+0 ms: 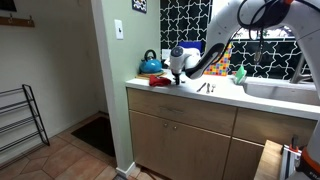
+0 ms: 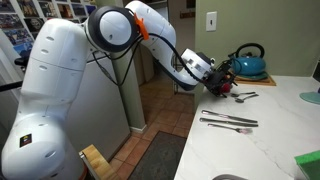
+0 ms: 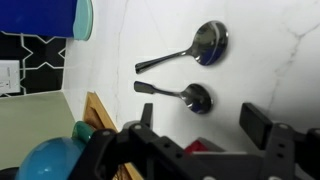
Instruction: Take the spoon off of the hand towel
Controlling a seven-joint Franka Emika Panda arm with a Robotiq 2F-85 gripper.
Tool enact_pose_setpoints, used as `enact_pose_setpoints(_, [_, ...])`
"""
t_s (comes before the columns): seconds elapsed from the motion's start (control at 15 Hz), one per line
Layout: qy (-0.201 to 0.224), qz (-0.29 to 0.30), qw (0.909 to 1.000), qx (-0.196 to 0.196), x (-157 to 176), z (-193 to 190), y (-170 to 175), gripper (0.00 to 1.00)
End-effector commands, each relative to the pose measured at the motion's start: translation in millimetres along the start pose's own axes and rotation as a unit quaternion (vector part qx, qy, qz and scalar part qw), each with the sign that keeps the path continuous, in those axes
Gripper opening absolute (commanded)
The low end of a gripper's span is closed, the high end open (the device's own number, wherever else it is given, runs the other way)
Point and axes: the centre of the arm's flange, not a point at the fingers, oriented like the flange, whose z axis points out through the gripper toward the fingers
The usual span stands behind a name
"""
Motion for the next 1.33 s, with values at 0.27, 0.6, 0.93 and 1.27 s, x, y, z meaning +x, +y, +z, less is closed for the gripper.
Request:
enact_pose_setpoints(0.27, [0.063, 0.061, 0.9888, 0.12, -25.8, -59.7, 27.7, 1.0])
enact_pose_setpoints(0.6, [0.093, 0.139, 0.9647, 0.204, -27.3, -99.3, 61.7, 1.0])
enact_pose_setpoints(0.93, [0.091, 0.159, 0.9343, 0.306, -34.1, -120.9, 79.9, 1.0])
enact_pose_setpoints(1.27, [0.077, 0.139, 0.9399, 0.302, -40.9, -124.7, 81.4, 1.0])
